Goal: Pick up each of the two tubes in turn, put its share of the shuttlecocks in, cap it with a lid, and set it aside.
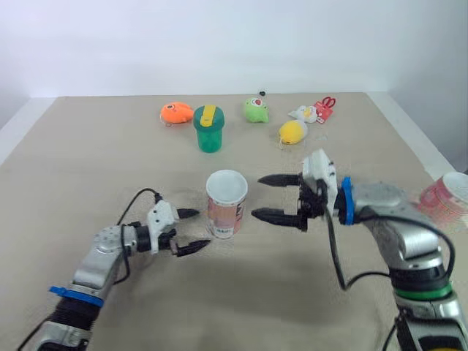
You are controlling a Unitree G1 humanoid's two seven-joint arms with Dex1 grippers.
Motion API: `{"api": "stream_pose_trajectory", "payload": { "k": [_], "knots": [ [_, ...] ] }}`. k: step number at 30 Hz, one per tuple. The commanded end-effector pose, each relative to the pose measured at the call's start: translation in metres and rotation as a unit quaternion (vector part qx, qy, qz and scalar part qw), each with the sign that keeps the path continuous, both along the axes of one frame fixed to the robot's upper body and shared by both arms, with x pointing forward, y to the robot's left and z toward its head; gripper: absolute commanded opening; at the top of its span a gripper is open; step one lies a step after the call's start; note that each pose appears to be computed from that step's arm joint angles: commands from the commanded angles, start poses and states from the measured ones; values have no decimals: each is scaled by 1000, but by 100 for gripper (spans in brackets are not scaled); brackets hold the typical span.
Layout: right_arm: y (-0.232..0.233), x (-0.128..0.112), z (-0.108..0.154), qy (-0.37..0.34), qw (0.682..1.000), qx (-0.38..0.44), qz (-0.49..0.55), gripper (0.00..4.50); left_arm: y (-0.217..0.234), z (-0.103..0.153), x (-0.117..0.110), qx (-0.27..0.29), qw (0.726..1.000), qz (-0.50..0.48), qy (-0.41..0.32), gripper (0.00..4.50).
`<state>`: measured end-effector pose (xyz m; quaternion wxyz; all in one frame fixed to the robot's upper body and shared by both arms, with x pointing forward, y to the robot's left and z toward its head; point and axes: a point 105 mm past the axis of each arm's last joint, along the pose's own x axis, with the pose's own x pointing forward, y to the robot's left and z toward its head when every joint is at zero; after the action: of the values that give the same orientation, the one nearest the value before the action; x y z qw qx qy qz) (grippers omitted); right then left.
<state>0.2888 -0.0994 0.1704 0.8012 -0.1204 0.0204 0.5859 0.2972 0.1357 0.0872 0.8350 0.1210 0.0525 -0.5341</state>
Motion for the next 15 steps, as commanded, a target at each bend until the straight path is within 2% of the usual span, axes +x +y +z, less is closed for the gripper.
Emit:
{"api": "stream_pose_trajectory", "payload": {
  "k": [1, 5, 15],
  "knots": [
    [15, -3, -33, -18, 1000, 1, -11, 438, -5, 20, -1, -5, 999, -38, 5, 450],
    [27, 0, -58, -14, 1000, -5, -12, 438, -24, 21, -12, 6, 996, -84, 31, 450],
    [52, 7, -59, -25, 1000, 14, 5, 438, -49, 30, -20, -9, 993, -113, 32, 450]
  ]
}}
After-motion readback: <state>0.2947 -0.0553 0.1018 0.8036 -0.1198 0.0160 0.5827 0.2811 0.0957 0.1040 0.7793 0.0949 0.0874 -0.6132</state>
